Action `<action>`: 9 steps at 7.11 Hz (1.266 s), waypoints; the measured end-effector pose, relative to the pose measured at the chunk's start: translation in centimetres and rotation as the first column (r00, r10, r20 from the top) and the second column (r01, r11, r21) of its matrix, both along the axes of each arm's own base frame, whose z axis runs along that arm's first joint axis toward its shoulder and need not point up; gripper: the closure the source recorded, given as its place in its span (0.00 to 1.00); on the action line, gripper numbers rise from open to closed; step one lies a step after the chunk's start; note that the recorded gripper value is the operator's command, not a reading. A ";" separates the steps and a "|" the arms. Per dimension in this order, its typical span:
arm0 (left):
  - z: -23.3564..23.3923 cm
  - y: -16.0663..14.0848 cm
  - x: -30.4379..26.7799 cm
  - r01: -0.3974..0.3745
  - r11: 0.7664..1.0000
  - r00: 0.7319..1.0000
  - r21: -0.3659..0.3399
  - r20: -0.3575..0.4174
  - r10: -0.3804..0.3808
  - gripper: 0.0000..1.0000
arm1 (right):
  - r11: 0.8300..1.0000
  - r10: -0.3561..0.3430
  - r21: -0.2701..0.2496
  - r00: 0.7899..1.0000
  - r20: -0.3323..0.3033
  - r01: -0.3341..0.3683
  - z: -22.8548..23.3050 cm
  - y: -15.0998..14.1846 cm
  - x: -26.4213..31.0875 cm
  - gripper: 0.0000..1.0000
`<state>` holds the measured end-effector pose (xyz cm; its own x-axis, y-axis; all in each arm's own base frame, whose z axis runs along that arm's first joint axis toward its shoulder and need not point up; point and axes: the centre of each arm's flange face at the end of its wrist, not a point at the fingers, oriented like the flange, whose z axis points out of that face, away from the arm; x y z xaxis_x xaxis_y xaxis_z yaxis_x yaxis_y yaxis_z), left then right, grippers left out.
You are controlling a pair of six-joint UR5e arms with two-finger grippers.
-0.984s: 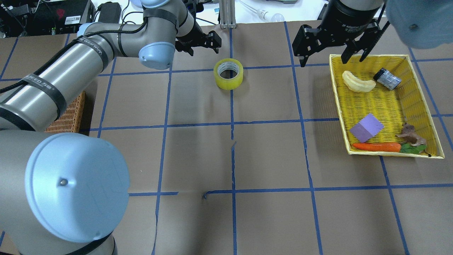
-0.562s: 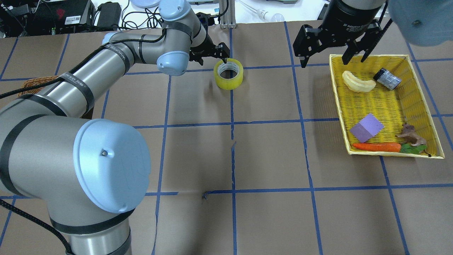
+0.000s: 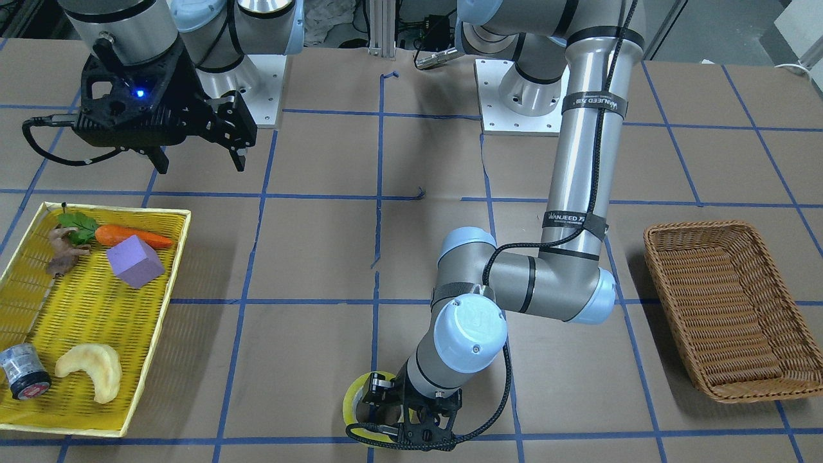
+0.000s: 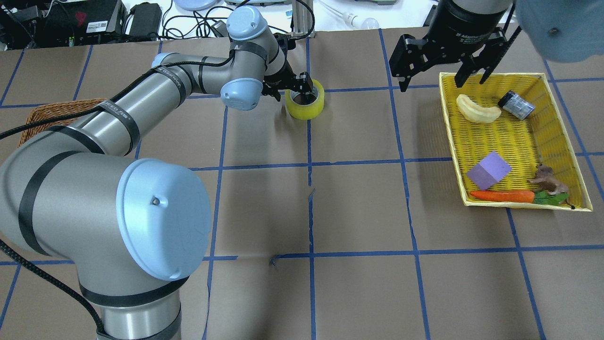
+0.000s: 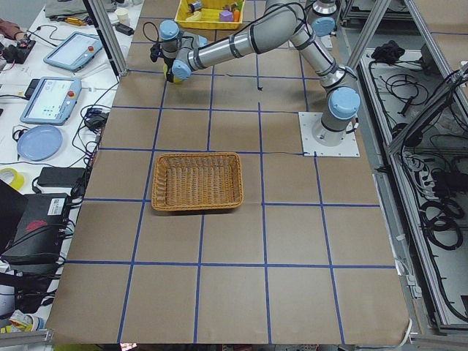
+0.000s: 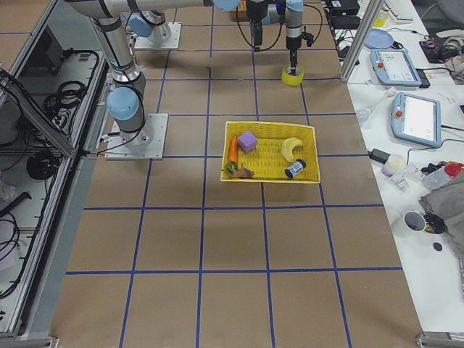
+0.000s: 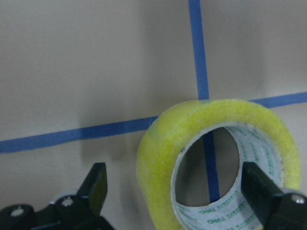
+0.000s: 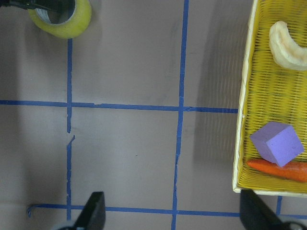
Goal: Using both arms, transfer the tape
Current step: 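Grasp the tape roll rim with the left gripper and lift, then carry the tape roll with the left gripper into the wicker basket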
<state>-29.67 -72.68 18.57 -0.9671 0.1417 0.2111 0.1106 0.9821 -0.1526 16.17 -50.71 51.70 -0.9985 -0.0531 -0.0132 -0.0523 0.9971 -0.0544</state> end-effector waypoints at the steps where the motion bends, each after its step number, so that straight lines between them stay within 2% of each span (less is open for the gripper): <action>1: -0.2 0.4 0.1 0.027 0.999 1.000 0.022 0.010 -0.027 1.00 | 1.000 0.003 0.001 1.000 0.000 -0.003 0.0 0.0 0.0 0.00; 4: 0.7 1.0 0.4 0.058 0.997 0.998 0.041 0.025 -0.059 1.00 | 1.000 0.008 0.002 1.000 0.004 -0.008 -0.1 0.1 0.2 0.00; 6: 3.6 1.3 2.6 0.030 0.997 0.997 0.075 0.065 -0.035 1.00 | 1.000 0.010 0.002 1.000 0.004 -0.010 -0.1 0.1 0.3 0.00; 8: 8.1 1.6 10.6 -0.060 0.983 0.991 0.171 0.130 0.038 1.00 | 1.000 0.010 0.003 1.000 0.004 -0.010 -0.2 0.1 0.3 0.00; 9: 10.9 2.3 15.4 -0.072 0.975 0.987 0.211 0.158 0.038 1.00 | 1.000 0.011 0.003 1.000 0.003 -0.011 -0.2 0.1 0.3 0.00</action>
<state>-14.30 -70.36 29.45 -0.9953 0.0547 0.0804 0.0609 0.9951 0.0774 16.50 -50.60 51.54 -0.9978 -0.0636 -0.0168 -0.0627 0.9967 -0.0517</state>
